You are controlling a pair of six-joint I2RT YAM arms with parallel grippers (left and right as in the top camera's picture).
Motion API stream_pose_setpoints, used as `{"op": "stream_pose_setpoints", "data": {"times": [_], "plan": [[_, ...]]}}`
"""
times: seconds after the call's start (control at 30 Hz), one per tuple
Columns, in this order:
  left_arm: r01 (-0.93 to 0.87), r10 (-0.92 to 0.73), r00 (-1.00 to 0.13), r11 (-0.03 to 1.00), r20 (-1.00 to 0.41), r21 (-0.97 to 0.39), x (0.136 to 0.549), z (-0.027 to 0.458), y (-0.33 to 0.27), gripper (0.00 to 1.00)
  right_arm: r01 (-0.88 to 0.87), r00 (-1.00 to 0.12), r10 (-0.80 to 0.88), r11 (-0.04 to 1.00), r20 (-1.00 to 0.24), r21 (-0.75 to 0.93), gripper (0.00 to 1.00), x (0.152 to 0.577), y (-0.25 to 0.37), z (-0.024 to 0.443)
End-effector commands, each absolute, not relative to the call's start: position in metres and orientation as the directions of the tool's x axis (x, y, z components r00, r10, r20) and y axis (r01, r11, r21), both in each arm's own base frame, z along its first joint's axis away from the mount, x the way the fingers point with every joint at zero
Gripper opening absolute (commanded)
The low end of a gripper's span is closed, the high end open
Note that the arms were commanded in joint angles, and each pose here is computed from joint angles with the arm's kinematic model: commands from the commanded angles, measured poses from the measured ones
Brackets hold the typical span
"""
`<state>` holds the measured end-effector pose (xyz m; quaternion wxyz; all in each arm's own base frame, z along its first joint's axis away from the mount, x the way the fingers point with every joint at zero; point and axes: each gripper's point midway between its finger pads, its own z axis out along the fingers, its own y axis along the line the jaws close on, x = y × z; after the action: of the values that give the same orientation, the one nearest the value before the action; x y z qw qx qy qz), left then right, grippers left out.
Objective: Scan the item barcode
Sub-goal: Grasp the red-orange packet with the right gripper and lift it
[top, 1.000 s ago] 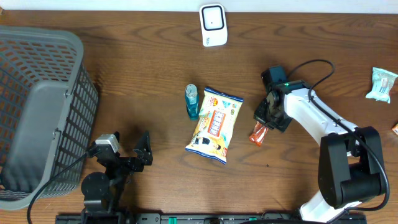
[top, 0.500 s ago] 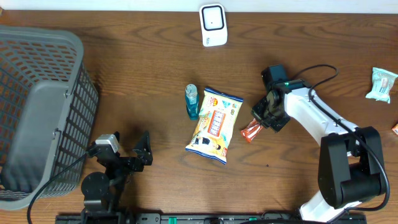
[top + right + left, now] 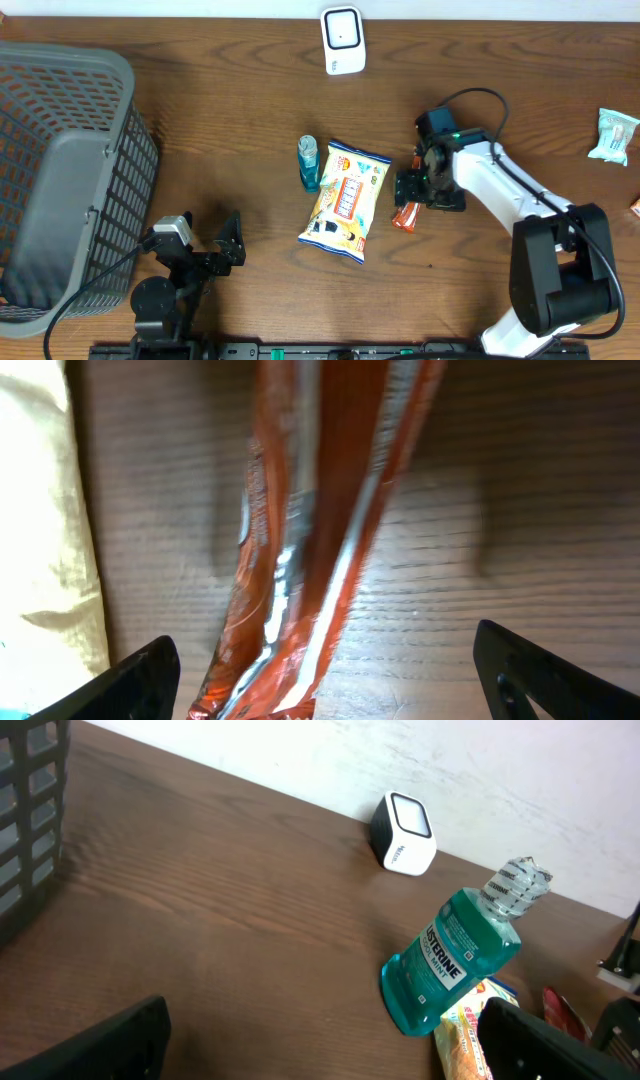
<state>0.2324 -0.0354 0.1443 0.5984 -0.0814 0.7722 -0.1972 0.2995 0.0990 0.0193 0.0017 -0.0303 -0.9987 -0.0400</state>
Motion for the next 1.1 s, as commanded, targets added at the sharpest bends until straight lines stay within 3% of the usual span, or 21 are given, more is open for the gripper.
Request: {"op": "stream_pose_setpoints", "data": {"times": [0.0, 0.13, 0.3, 0.43, 0.5, 0.57, 0.6, 0.63, 0.67, 0.7, 0.73, 0.77, 0.83, 0.97, 1.07], "plan": [[0.107, -0.361, -0.309, 0.906, -0.88, -0.409, 0.231, 0.132, -0.038, 0.98, -0.065, -0.997, -0.062, 0.996, -0.039, 0.063, 0.84, 0.303, 0.116, 0.024], [0.107, -0.361, -0.309, 0.906, -0.88, -0.409, 0.231, 0.132, -0.038, 0.98, -0.116, -0.992, -0.115, 0.993, -0.051, 0.016, 0.69, 0.296, 0.124, 0.016], [0.107, -0.361, -0.309, 0.906, -0.88, -0.409, 0.231, 0.132, -0.038, 0.98, 0.001, -1.0, -0.003, 0.993, -0.03, -0.117, 0.61, 0.274, 0.1, -0.007], [0.107, -0.361, -0.309, 0.906, -0.88, -0.409, 0.231, 0.132, -0.038, 0.98, 0.031, -0.999, 0.025, 0.981, -0.038, -0.19, 0.66, 0.262, 0.082, -0.022], [0.107, -0.361, -0.309, 0.906, -0.88, -0.409, 0.231, 0.132, -0.038, 0.98, 0.031, -0.998, 0.021, 0.979, -0.052, -0.202, 0.52, 0.262, 0.078, -0.026], [0.107, -0.361, -0.309, 0.906, -0.88, -0.409, 0.231, 0.132, -0.038, 0.98, 0.026, -0.998, 0.015, 0.978, -0.057, -0.205, 0.26, 0.263, 0.078, -0.027], [0.107, -0.361, -0.309, 0.906, -0.88, -0.409, 0.231, 0.132, -0.038, 0.98, 0.013, -0.998, 0.001, 0.979, -0.062, -0.206, 0.18, 0.264, 0.078, -0.027], [0.107, -0.361, -0.309, 0.906, -0.88, -0.409, 0.231, 0.132, -0.038, 0.98, 0.003, -0.997, -0.013, 0.977, -0.071, -0.212, 0.18, 0.267, 0.077, -0.026], [0.107, -0.361, -0.309, 0.906, -0.88, -0.409, 0.231, 0.132, -0.038, 0.98, 0.006, -0.996, -0.014, 0.973, -0.085, -0.23, 0.32, 0.27, 0.074, -0.025], [0.107, -0.361, -0.309, 0.906, -0.88, -0.409, 0.231, 0.132, -0.038, 0.98, 0.01, -0.995, -0.015, 0.969, -0.098, -0.246, 0.65, 0.272, 0.071, -0.024], [0.107, -0.361, -0.309, 0.906, -0.88, -0.409, 0.231, 0.132, -0.038, 0.98, 0.012, -0.994, -0.016, 0.966, -0.108, -0.257, 0.86, 0.274, 0.07, -0.024], [0.107, -0.361, -0.309, 0.906, -0.88, -0.409, 0.231, 0.132, -0.038, 0.98, 0.015, -0.993, -0.018, 0.963, -0.119, -0.269, 0.94, 0.277, 0.068, -0.022], [0.107, -0.361, -0.309, 0.906, -0.88, -0.409, 0.231, 0.132, -0.038, 0.98, 0.018, -0.99, -0.022, 0.962, -0.14, -0.273, 0.99, 0.284, 0.069, -0.018], [0.107, -0.361, -0.309, 0.906, -0.88, -0.409, 0.231, 0.132, -0.038, 0.98, -0.009, -0.98, -0.06, 0.967, -0.19, -0.254, 0.99, 0.305, 0.078, -0.008], [0.107, -0.361, -0.309, 0.906, -0.88, -0.409, 0.231, 0.132, -0.038, 0.98, -0.051, -0.967, -0.109, 0.968, -0.229, -0.245, 0.92, 0.318, 0.084, -0.005]]}}
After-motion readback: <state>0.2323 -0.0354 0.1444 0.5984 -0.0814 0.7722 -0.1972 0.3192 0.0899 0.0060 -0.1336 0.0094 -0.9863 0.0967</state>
